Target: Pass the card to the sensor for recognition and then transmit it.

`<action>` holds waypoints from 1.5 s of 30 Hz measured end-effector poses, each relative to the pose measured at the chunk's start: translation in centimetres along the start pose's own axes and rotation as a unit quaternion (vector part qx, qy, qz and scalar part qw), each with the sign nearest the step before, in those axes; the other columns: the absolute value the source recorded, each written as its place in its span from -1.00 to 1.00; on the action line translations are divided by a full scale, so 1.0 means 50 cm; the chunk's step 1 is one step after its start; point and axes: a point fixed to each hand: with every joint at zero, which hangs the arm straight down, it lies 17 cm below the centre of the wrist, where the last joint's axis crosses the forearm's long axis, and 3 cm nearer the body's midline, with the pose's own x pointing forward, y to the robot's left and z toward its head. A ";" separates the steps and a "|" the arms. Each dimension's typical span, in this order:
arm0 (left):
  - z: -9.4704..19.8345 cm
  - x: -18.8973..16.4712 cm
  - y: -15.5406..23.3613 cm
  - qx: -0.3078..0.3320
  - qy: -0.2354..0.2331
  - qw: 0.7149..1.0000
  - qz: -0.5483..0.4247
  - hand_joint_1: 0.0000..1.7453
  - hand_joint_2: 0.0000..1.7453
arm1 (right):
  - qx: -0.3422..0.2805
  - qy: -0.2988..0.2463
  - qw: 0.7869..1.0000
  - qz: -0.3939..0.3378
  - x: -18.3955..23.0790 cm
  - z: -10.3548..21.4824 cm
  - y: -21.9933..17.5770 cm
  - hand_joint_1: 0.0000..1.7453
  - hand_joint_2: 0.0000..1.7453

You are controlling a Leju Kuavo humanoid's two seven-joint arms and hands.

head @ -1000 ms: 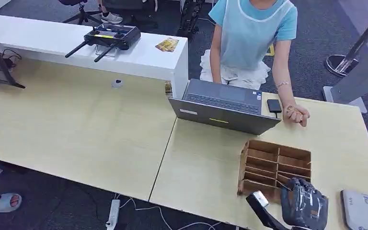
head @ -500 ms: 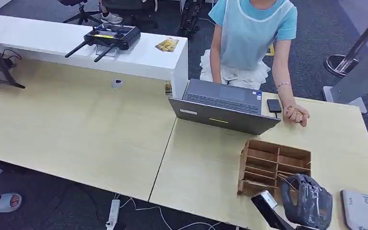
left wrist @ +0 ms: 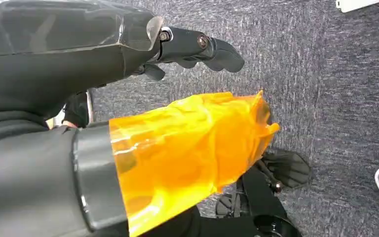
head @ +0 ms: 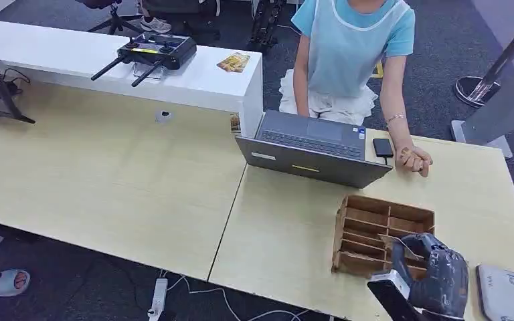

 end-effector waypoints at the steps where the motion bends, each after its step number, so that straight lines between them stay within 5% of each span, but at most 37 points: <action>1: 0.000 0.000 0.000 0.000 0.000 1.000 0.000 -1.00 -1.00 | -0.004 -0.005 1.000 -0.001 0.005 -0.005 -0.006 0.76 1.00; 14: 0.000 0.001 0.002 -0.005 -0.002 1.000 -0.024 -1.00 -1.00 | -0.043 -0.087 0.994 0.043 0.067 -0.112 -0.091 0.90 1.00; 24: -0.002 0.006 0.008 -0.011 -0.006 0.999 -0.052 -1.00 -1.00 | -0.052 -0.144 0.984 0.086 0.123 -0.273 -0.175 0.92 1.00; 45: -0.003 0.010 0.015 -0.019 -0.006 0.996 -0.092 -1.00 -1.00 | 0.044 -0.125 0.987 0.094 0.130 -0.540 -0.179 1.00 1.00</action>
